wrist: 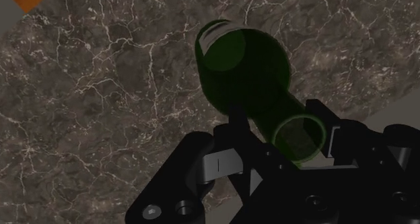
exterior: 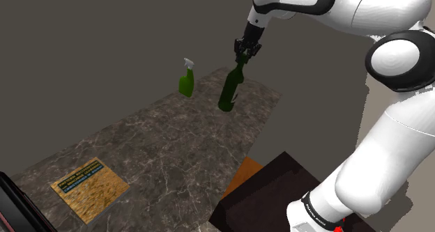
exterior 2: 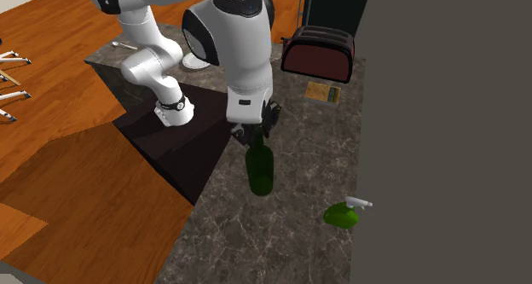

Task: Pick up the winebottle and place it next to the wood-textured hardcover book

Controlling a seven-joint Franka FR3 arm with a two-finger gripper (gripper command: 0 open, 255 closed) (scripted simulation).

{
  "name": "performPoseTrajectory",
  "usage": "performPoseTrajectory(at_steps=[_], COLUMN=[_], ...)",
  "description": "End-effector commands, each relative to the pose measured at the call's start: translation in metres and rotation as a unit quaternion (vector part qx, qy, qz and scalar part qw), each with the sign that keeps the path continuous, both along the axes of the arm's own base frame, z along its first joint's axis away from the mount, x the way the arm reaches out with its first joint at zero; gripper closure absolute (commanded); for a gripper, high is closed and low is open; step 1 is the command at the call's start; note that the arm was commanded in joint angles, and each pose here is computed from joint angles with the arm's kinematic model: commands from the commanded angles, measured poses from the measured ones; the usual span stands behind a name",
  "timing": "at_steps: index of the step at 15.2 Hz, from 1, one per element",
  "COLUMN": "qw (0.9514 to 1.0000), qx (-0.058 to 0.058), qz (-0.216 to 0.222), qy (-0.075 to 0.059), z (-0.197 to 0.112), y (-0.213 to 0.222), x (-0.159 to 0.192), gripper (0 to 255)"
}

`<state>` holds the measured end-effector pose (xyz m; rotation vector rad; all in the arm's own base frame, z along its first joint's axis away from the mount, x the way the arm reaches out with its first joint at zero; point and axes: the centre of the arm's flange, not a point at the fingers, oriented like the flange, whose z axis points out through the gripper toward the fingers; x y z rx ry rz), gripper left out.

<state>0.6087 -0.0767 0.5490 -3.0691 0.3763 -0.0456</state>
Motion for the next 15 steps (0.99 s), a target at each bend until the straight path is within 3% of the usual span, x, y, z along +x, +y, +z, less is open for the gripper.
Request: performPoseTrajectory(at_steps=[1,15], qw=[1.0,1.0], qx=[0.0,0.0], qz=[0.0,0.0], qy=[0.0,0.0], z=[0.001,0.002], y=[0.026,0.21], x=[-0.003,-0.024], gripper=[255,255])
